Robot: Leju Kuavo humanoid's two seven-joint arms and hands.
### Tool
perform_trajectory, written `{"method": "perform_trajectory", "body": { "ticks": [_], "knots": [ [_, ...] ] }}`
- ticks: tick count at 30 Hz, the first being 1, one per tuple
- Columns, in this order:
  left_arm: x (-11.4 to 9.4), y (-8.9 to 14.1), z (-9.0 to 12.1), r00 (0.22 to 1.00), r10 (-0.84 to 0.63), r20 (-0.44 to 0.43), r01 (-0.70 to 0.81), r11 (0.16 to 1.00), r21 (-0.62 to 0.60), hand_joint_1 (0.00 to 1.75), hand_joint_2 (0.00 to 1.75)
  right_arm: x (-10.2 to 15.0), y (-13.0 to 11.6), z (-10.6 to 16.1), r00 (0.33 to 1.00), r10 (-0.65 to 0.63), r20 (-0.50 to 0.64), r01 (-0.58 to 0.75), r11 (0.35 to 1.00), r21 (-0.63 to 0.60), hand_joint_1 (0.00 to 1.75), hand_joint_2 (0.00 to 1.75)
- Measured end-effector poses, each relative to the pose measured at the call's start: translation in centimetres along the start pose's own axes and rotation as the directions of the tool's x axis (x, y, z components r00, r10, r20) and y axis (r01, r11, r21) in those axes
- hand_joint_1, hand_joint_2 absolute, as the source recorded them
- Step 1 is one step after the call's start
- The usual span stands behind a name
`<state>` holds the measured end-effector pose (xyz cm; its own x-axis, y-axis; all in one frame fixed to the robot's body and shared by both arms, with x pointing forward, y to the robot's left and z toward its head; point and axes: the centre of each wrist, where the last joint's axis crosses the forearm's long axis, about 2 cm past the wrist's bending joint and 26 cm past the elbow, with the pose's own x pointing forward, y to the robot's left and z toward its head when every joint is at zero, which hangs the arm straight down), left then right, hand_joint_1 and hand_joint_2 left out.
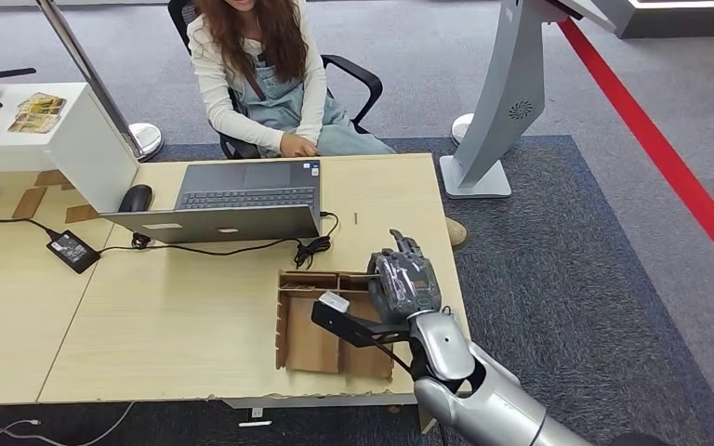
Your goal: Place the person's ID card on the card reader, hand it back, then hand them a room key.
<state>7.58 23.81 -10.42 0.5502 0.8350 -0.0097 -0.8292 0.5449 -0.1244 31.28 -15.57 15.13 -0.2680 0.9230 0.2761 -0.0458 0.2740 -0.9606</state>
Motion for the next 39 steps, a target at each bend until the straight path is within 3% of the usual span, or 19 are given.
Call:
{"method": "perform_trajectory", "body": {
  "ticks": [10, 15, 30, 39],
  "knots": [
    [0.0, 0.0, 0.0, 1.0, -0.017, 0.013, 0.017, 1.0, -0.003, 0.0, 0.0, 0.2, -9.3, -5.1, 0.978, -0.192, 0.079, 0.202, 0.969, -0.145, 1.75, 1.75],
    [0.0, 0.0, 0.0, 1.0, -0.019, 0.019, 0.02, 1.0, -0.005, 0.0, 0.0, 0.6, -12.4, -6.4, 0.965, -0.234, 0.122, 0.253, 0.95, -0.181, 1.75, 1.75],
    [-0.1, -0.1, 0.0, 1.0, -0.022, 0.017, 0.022, 1.0, -0.009, 0.0, 0.0, 0.9, -13.2, -7.3, 0.923, -0.35, 0.157, 0.368, 0.924, -0.104, 1.75, 1.75],
    [-0.1, -0.2, 0.0, 0.998, -0.063, 0.018, 0.064, 0.998, -0.009, 0.0, 0.0, 3.2, -17.9, -11.3, 0.893, -0.366, 0.262, 0.417, 0.893, -0.171, 1.75, 1.75]
  ]
}}
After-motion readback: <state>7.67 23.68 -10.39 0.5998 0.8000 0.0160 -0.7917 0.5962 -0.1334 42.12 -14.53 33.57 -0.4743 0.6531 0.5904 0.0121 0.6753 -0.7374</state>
